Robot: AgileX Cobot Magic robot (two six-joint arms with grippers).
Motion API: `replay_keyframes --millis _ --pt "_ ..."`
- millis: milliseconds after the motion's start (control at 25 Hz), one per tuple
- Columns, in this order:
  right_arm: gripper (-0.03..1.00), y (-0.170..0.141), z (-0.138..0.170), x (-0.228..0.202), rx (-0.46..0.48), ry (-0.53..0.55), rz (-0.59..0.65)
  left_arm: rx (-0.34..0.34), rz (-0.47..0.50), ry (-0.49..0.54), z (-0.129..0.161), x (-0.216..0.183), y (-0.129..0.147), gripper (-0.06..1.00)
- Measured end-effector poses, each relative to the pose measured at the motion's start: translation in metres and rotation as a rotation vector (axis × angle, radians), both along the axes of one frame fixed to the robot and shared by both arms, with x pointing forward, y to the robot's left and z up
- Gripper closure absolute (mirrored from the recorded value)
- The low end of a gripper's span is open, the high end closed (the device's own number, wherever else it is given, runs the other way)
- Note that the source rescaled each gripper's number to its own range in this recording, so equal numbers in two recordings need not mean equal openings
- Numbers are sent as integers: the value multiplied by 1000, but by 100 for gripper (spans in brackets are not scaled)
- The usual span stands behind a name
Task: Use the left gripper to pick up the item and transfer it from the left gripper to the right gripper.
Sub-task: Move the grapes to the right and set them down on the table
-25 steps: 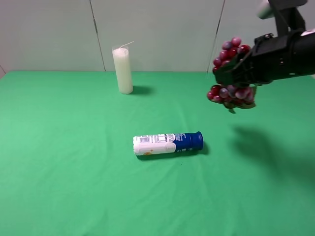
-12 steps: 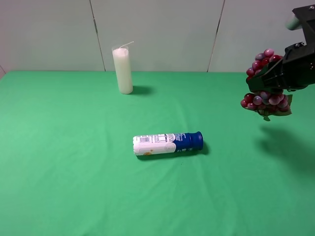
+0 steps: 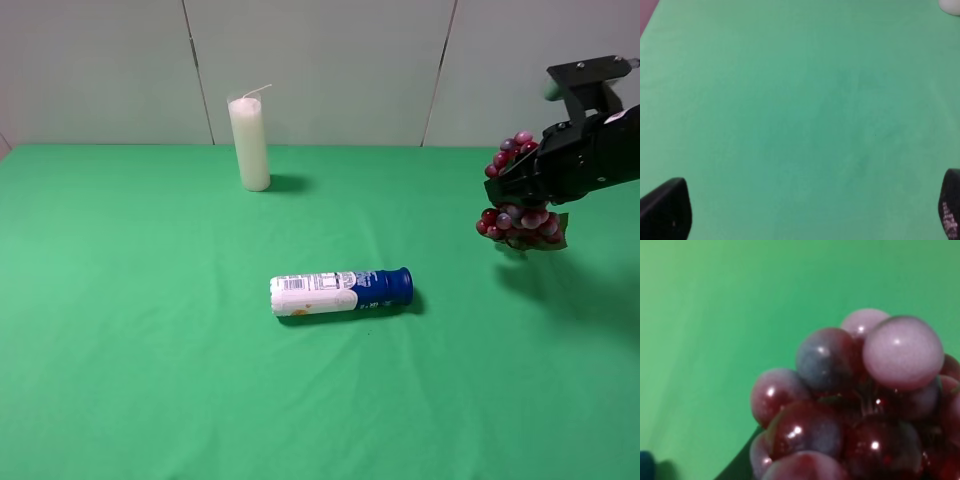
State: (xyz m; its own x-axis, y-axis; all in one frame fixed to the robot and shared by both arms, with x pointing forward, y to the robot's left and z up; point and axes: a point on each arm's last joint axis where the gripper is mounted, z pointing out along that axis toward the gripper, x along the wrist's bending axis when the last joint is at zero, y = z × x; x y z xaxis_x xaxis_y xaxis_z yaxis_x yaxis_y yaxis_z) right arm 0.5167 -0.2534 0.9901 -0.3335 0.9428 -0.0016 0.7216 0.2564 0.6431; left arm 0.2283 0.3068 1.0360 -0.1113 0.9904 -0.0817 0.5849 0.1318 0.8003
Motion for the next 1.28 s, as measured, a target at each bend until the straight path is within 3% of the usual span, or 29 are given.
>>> replay_keyframes --millis 200,440,800,1280 --pt "96 0 -25 10 -15 59 -15 0 0 0 0 0 0 -6" --pt "96 3 -50 7 5 222 -3 0 0 0 0 0 0 -6" --pt "97 7 -56 -9 46 417 18 0 0 0 0 0 0 -6" --pt "97 -5 -60 -13 -54 479 -105 0 0 0 0 0 0 -6"
